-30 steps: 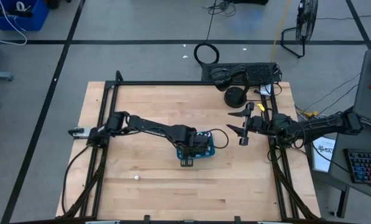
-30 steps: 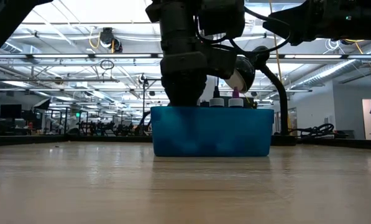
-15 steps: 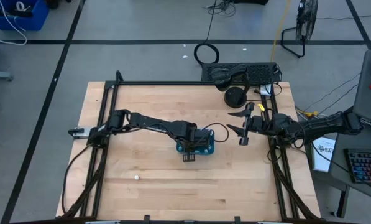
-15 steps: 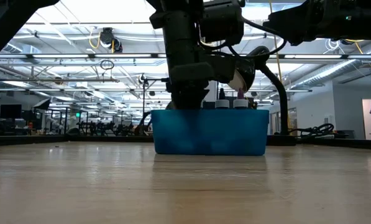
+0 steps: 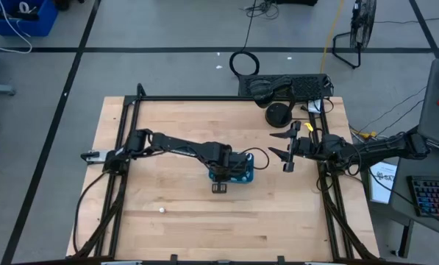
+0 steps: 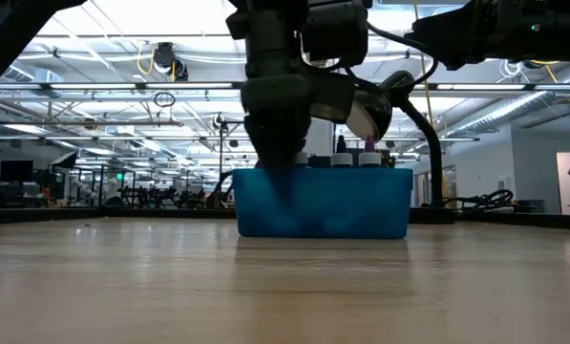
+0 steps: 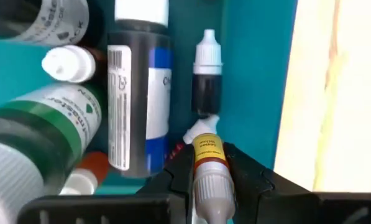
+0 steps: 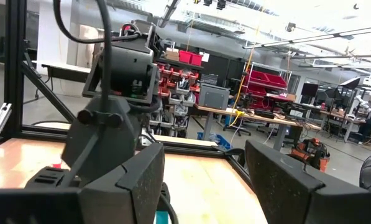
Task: Pick & Place food coloring
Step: Put the small yellow food coloring bottle into the blue container
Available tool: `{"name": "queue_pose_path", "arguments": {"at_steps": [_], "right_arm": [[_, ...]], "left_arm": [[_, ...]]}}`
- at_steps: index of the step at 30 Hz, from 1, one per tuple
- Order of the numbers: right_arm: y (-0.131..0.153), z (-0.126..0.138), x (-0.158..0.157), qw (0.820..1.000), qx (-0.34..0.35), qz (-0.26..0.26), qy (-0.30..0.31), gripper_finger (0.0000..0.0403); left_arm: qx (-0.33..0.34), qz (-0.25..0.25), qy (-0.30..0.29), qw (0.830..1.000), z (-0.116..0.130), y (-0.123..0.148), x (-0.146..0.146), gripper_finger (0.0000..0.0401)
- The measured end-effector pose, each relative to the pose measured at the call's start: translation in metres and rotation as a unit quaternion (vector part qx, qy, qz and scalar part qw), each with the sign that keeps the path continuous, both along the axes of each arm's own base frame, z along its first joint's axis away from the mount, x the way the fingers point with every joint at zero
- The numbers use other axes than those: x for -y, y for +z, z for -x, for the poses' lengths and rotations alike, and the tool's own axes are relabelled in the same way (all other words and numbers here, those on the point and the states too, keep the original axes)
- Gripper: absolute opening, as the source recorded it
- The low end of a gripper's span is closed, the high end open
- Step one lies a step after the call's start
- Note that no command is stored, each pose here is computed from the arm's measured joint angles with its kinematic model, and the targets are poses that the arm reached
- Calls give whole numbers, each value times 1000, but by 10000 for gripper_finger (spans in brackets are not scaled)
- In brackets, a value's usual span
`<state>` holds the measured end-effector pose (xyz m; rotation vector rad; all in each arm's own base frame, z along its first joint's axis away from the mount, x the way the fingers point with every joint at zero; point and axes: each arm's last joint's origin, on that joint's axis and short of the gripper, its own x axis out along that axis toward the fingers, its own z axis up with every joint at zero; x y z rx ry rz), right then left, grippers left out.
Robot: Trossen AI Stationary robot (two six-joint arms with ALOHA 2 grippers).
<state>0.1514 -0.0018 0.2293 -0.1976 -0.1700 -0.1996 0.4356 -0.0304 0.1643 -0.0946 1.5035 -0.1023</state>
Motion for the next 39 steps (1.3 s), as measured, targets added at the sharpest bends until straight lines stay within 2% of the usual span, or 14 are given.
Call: {"name": "queue_pose_path", "arguments": {"at_steps": [6, 15, 24, 34, 39], "right_arm": [[0, 0, 0, 1000, 1, 0, 0, 212], [1, 0, 0, 1000, 3, 0, 0, 212], [1, 0, 0, 1000, 4, 0, 0, 212], [1, 0, 0, 1000, 6, 0, 0, 212], [1, 0, 0, 1000, 7, 0, 0, 212]], "left_arm": [[-1, 14, -19, 1000, 1, 0, 2, 64], [5, 23, -3, 1000, -1, 0, -5, 64], [39, 64, -26, 997, -7, -1, 1, 64], [37, 52, -11, 998, -8, -12, 0, 64], [42, 59, -2, 997, -7, -4, 1, 131]]}}
